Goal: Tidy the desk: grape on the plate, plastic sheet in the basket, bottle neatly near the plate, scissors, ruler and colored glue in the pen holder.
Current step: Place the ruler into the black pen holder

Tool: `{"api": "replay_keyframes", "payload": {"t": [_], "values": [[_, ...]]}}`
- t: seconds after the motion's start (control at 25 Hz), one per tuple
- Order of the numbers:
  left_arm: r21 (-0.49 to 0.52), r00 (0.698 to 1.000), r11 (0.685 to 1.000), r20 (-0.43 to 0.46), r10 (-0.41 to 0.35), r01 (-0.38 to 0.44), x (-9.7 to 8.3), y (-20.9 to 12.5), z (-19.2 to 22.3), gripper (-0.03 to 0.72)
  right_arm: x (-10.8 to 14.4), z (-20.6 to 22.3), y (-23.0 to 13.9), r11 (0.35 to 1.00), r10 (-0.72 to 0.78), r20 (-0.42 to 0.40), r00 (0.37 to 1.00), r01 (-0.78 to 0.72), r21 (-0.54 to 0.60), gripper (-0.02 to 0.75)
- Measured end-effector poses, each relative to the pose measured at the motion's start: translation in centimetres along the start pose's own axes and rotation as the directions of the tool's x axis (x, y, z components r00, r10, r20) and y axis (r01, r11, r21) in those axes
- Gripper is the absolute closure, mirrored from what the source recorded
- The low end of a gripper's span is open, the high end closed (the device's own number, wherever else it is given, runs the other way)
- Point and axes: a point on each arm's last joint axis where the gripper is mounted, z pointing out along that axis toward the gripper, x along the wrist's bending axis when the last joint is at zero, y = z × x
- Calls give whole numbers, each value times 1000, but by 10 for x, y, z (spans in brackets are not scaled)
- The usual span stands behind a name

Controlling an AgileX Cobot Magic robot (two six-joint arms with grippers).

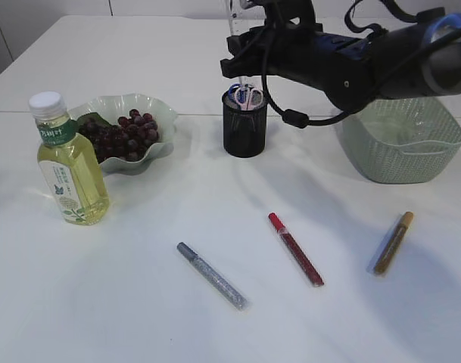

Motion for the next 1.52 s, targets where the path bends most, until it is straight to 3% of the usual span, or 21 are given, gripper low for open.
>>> {"api": "replay_keyframes", "payload": {"t": [0.44,0.72,1.52], "values": [[0,1000,1000,0,0,0,0,0,0,306,-3,28,-18,1000,1,7,1000,-1,7,450],[0,1000,1000,0,0,0,0,0,0,309,-18,37,-26,1000,12,38,999,-13,11,450],[0,1000,1000,0,0,0,0,0,0,313,-16,60,-57,998,27,38,999,-30,63,450]]}}
